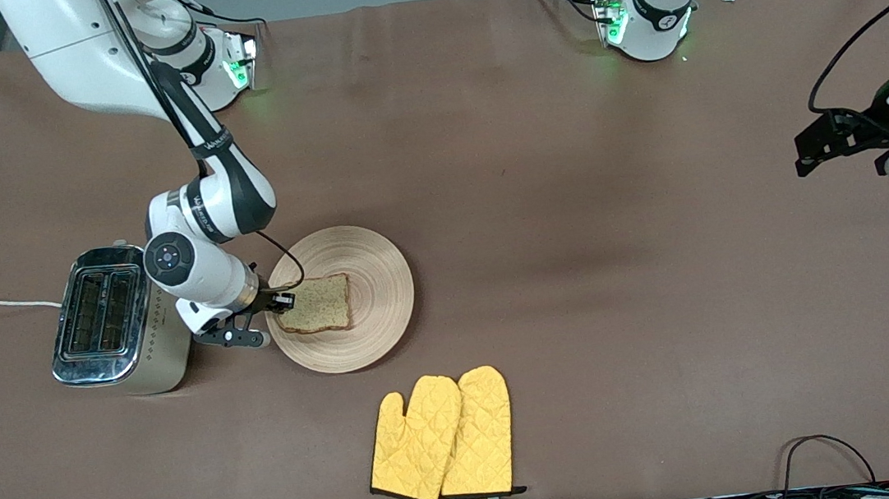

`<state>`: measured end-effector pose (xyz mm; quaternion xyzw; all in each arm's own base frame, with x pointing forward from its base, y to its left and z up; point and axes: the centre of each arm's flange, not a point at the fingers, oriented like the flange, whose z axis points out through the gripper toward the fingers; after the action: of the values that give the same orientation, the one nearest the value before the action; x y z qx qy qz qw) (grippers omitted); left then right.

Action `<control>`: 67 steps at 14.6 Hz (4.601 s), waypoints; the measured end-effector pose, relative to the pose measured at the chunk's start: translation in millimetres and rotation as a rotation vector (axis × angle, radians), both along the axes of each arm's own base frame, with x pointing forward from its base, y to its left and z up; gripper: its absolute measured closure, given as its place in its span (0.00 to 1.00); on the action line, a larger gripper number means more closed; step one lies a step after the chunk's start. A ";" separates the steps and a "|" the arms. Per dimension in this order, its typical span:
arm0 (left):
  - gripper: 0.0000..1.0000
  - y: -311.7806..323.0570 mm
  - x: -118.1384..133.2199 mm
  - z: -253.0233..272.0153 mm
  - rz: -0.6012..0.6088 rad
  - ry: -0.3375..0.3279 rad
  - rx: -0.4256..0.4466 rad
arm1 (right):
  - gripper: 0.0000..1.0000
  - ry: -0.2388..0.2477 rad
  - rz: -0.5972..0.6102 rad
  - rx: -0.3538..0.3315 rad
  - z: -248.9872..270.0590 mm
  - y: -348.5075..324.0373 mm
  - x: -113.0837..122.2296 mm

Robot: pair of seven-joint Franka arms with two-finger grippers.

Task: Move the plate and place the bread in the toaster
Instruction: 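Grasp the bread slice with the right gripper while the left gripper withdraws, then lift the bread with the right gripper and carry it above the toaster, then lower the bread into the toaster slot with the right gripper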

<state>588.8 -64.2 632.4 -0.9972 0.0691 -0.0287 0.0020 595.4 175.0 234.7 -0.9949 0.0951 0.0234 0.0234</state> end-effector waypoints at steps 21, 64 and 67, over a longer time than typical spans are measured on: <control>0.00 7.0 -7.7 7.5 0.067 -0.005 0.005 | 0.97 0.060 0.040 -0.316 239.1 -103.8 -15.2; 0.00 12.5 0.3 -0.5 0.081 -0.045 -0.010 | 0.97 0.237 0.159 -1.005 152.2 -90.2 4.5; 0.00 12.7 0.4 -0.8 0.082 -0.046 -0.010 | 0.97 0.219 0.161 -1.003 148.6 -91.2 13.2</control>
<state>589.2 -51.5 631.6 -0.9983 0.0282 -0.0517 -0.0001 608.7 83.8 383.3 -0.8798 0.0195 0.0807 -0.4681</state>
